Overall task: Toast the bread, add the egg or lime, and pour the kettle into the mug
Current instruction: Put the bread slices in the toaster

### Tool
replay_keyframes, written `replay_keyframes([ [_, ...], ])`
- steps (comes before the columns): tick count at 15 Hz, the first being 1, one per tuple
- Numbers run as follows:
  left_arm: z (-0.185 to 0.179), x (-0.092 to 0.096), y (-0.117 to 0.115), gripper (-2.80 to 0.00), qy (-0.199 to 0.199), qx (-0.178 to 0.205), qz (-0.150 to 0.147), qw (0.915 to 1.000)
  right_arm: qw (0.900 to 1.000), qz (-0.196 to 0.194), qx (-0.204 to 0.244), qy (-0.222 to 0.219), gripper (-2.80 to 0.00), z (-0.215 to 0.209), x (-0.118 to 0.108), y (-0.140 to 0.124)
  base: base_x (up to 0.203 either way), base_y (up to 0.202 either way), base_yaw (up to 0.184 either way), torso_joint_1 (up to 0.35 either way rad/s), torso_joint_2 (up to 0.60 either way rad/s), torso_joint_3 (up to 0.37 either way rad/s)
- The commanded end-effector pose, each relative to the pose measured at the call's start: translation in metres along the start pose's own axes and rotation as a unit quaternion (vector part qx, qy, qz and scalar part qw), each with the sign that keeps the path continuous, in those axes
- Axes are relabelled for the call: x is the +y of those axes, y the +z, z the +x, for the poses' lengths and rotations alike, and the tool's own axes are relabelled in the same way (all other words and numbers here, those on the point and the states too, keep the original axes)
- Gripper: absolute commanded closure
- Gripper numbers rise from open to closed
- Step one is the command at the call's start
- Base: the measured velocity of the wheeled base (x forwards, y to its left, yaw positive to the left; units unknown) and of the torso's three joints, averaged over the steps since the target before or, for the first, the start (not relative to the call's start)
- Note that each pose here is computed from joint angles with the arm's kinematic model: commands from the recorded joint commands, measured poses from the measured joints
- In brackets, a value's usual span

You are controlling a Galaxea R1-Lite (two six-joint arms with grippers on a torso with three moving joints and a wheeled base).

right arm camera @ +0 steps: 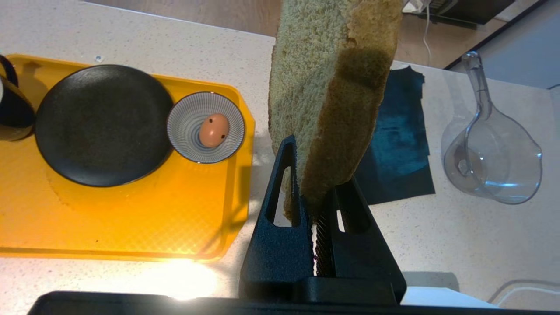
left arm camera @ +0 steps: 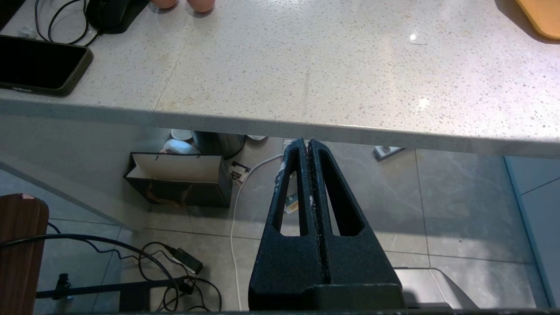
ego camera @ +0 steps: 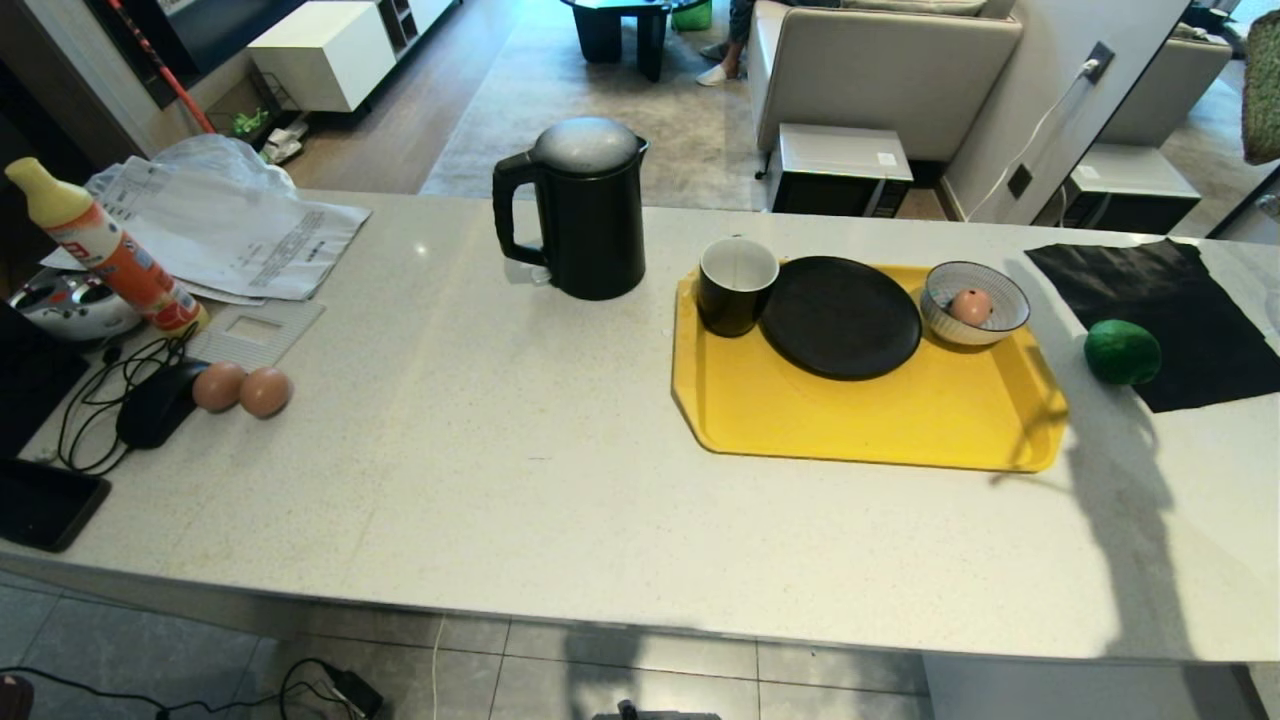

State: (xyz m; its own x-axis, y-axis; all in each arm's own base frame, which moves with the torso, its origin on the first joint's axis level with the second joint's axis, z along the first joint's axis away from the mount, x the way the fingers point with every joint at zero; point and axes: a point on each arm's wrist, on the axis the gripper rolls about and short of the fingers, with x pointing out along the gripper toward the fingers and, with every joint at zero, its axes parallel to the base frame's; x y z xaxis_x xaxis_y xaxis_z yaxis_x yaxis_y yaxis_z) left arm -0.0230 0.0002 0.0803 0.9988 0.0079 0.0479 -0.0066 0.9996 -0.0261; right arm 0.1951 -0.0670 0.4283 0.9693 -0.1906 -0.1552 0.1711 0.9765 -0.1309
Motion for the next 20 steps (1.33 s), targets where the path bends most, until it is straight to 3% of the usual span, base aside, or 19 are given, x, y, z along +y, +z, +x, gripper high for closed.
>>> replay_keyframes([
  [1, 0.001, 0.0, -0.005, 0.0, 0.001, 0.008, 0.0, 1.0, 1.0, 0.0, 0.0, -0.007, 0.0, -0.002, -0.003, 0.0, 0.0, 0.0, 0.0, 0.0, 0.0, 0.0],
  [20, 0.001, 0.0, -0.005, 0.0, 0.001, 0.008, 0.001, 1.0, 1.0, -0.002, -0.014, 0.007, 0.0, -0.016, 0.0, 0.003, 0.0, 0.0, 0.0, 0.0, 0.0, 0.0],
])
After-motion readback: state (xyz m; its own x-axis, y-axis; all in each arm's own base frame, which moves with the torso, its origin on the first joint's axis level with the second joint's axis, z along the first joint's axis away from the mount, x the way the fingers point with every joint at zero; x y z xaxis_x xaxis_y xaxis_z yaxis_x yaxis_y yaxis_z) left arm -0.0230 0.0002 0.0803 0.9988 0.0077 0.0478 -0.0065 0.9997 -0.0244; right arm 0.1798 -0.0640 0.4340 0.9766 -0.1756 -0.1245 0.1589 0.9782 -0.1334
